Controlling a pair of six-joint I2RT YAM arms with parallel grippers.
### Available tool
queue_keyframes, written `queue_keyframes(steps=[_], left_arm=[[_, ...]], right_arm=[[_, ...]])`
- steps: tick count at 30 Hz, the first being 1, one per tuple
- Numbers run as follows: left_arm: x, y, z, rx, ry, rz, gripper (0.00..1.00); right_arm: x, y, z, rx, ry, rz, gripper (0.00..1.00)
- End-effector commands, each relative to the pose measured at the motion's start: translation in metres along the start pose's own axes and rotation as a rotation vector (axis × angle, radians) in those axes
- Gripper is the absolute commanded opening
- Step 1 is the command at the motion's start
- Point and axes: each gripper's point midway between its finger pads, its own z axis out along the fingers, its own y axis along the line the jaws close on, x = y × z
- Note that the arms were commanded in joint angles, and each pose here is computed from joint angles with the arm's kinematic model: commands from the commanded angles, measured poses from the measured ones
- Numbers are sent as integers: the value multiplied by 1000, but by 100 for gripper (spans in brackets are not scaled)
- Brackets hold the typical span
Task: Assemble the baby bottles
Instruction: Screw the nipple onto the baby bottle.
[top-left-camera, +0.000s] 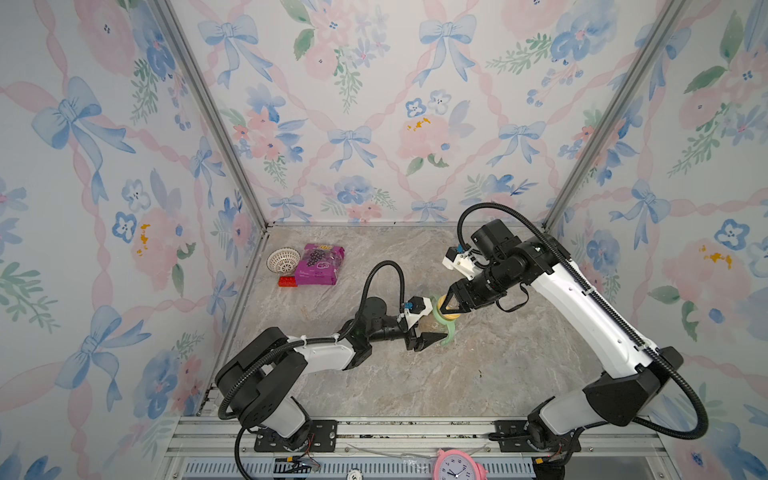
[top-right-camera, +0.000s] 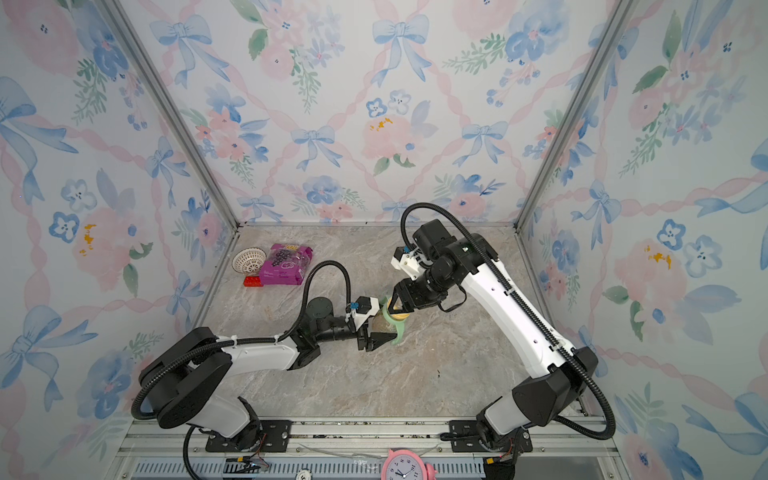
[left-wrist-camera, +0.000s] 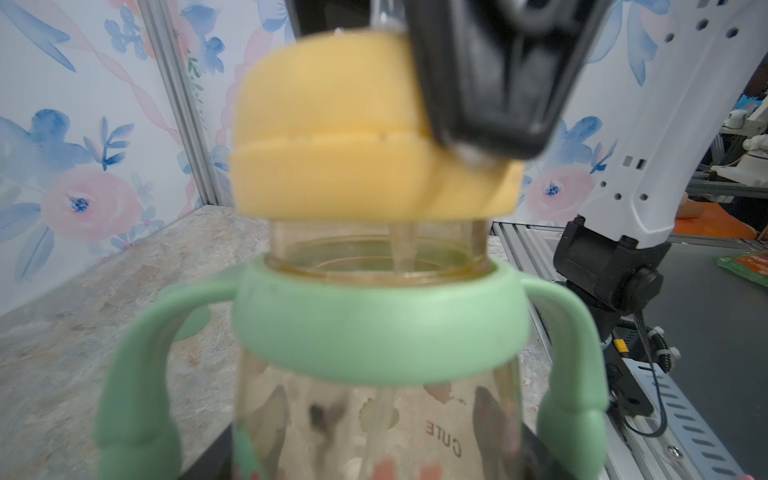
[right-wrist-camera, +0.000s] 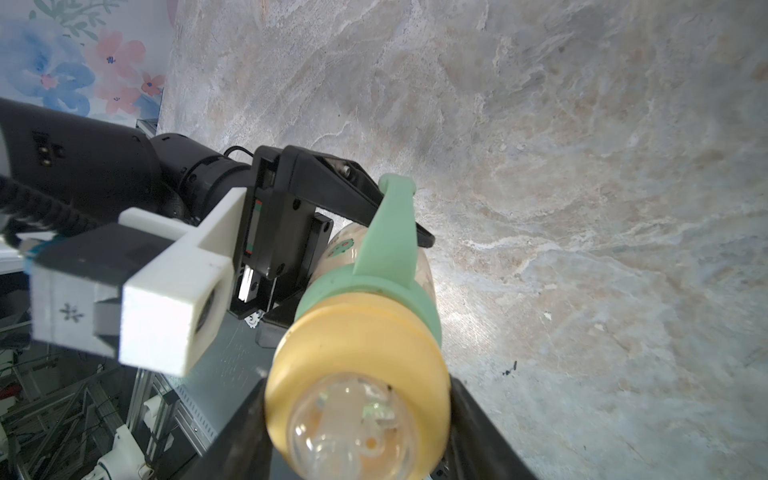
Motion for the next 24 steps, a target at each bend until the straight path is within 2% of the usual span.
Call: queue_keyframes(steps=[1,8,13,17,19,24], left_arm=[[-96,-17,-5,83,-259,160,0],[-110,-15,-6,108,-280,137,0],[-109,-10,-3,86,-273,140,0],[-98,3,2,-16,-217,175,0],[-95,3,2,-26,-208,196,0],[-91,19,-3,-166,-184,226,0]], right_arm=[[8,18,14,-128,18,-100,38],[25,21,21,-171,37,-140,38],[29,16,23,-141,51,-128,39],[29,8,24,-103,74,-85,38],[30,5,26,-90,85,-76,39],[28,-12,32,-20,115,26,37]])
